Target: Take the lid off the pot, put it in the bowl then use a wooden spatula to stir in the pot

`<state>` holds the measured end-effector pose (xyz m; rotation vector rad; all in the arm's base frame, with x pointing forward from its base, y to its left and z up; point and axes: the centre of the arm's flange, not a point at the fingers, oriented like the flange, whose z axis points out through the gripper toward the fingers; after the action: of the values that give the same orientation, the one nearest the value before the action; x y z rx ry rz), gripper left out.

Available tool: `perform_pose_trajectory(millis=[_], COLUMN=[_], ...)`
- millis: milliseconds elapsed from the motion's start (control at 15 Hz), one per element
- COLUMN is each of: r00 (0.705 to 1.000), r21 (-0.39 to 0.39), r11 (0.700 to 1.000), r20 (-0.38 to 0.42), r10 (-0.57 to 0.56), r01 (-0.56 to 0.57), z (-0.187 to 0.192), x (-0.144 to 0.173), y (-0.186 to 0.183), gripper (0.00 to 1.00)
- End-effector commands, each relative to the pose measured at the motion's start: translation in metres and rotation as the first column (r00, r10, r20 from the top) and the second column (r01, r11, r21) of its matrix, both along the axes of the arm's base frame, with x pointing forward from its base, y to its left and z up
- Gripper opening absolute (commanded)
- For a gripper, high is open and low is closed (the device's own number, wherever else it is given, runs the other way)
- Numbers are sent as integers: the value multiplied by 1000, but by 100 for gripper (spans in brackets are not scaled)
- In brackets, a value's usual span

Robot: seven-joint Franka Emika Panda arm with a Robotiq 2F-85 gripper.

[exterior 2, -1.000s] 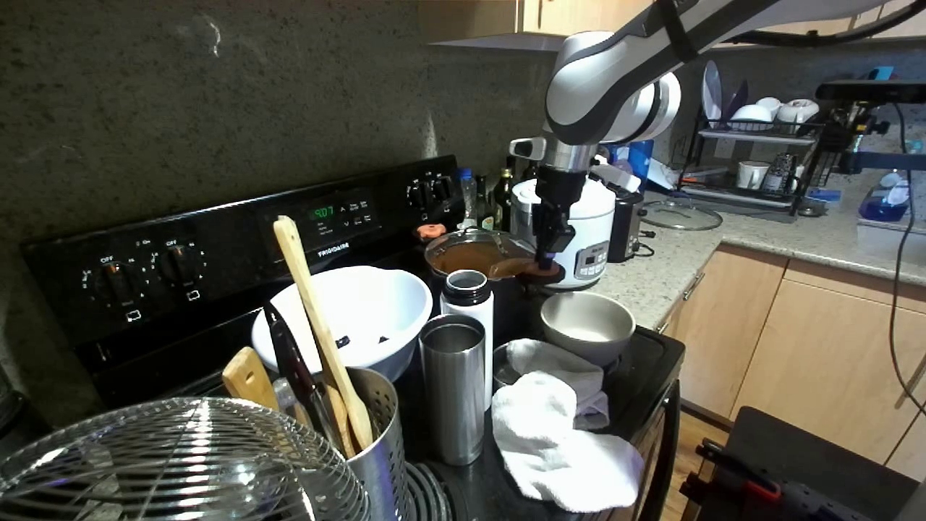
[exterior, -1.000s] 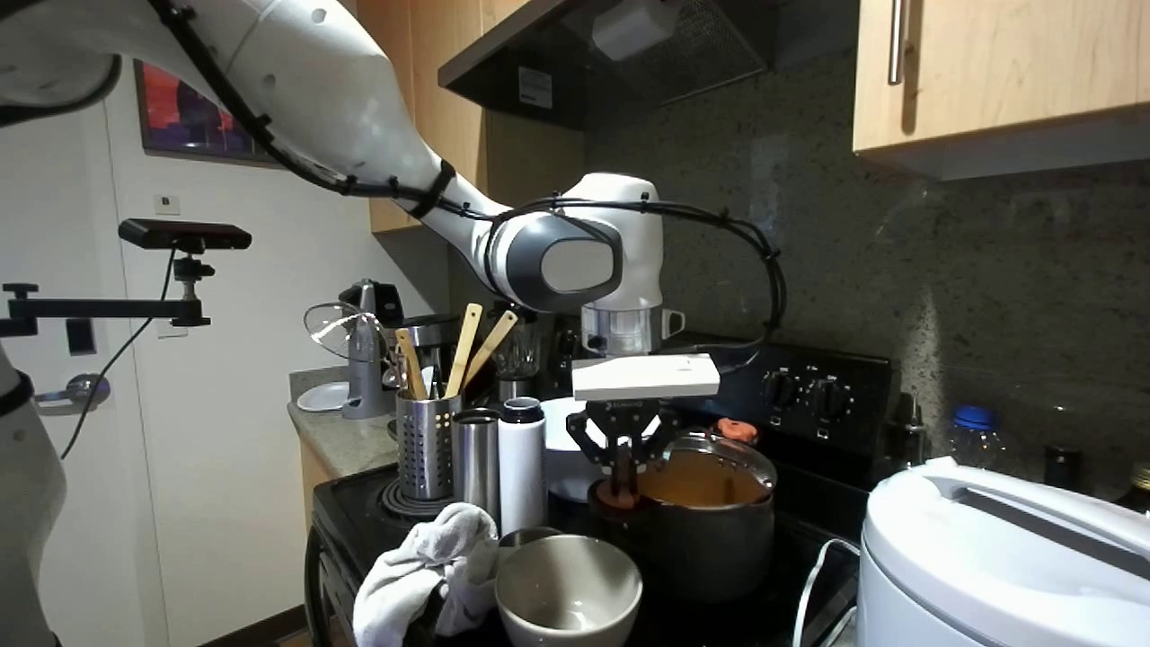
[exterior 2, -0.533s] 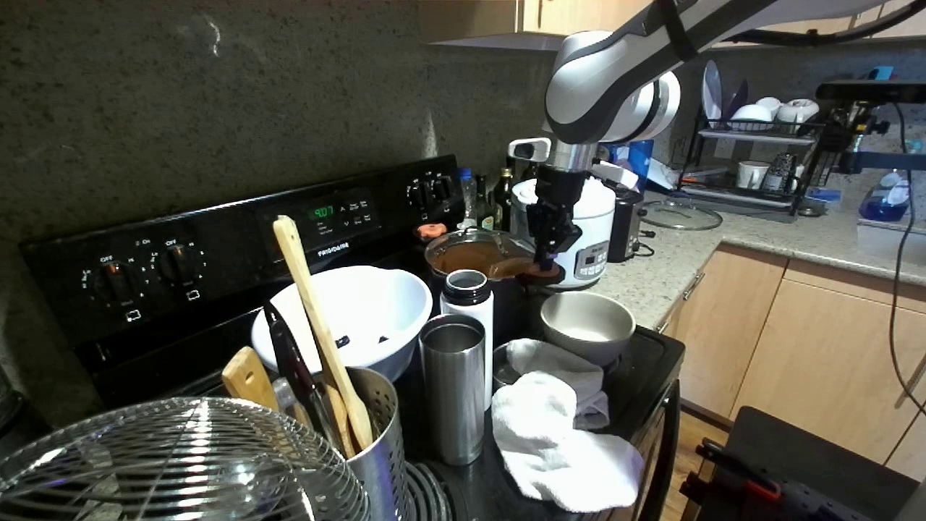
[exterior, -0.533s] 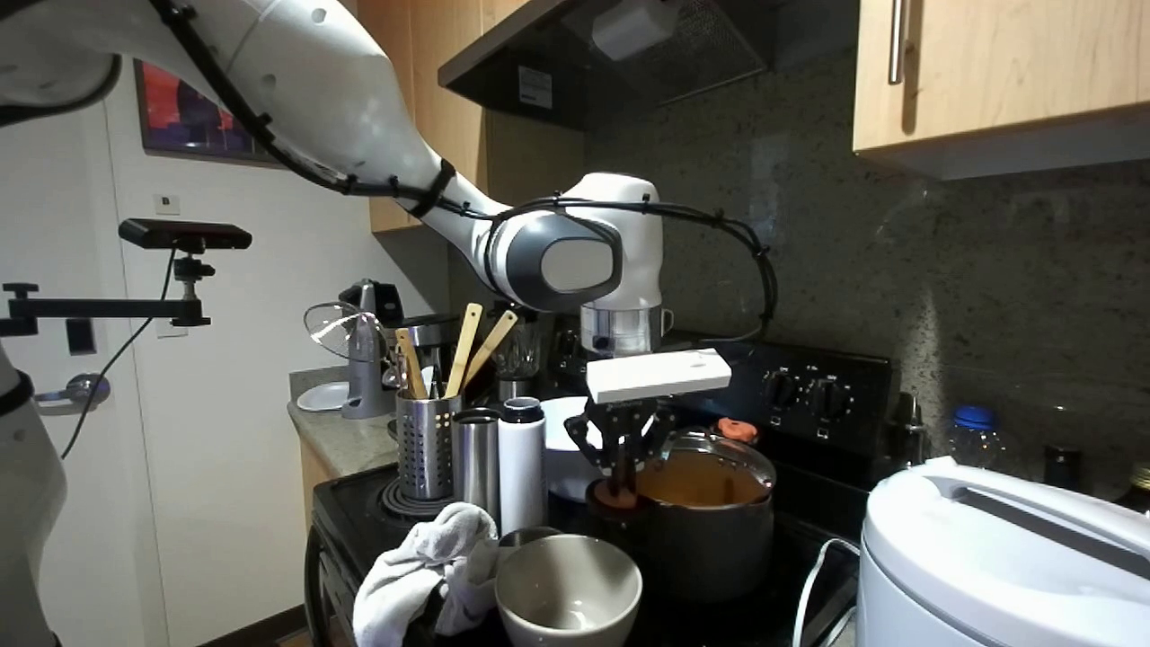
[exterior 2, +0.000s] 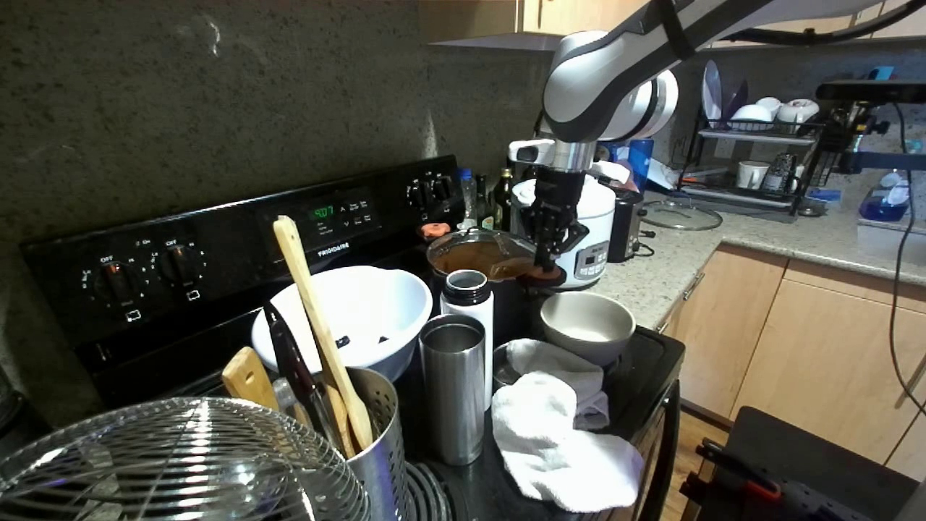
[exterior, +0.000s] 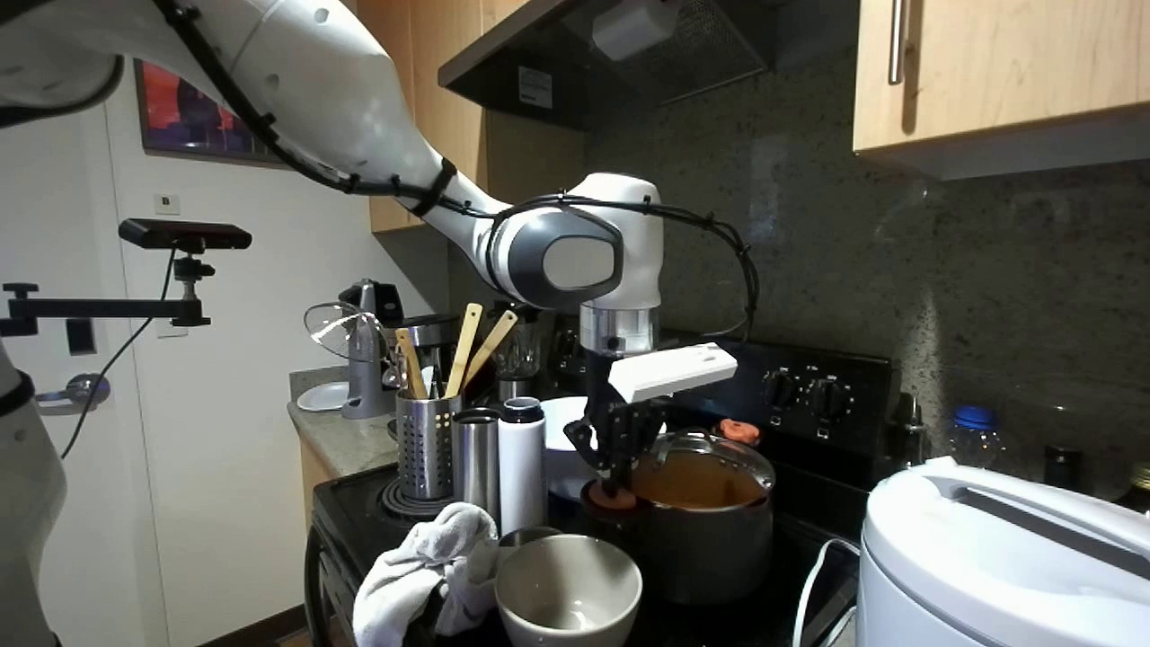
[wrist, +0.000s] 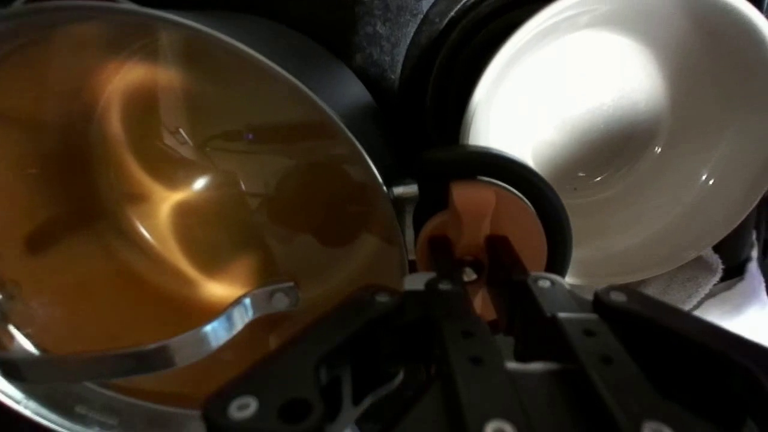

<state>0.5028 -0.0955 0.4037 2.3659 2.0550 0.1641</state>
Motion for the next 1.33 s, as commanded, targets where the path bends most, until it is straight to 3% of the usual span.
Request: perform_pose_trajectory(millis=[0,333,400,867,1000,1267], r00=[996,993,993,999,997,943], r21=[5,0,0,3,0,-24], r11=[996,993,994,1000,997,943], r20=[-38,-42,-44,-33,-22,0], r10=[85,115,108,11,-80,-331], r01=[-85,-115,-108,-11,80,331], z=[7,10,11,56,75,83], x=[3,6,7,3,4,10], y=[-4,-6,-6,-8,-3,13], gripper=[7,7,37,88,99,100])
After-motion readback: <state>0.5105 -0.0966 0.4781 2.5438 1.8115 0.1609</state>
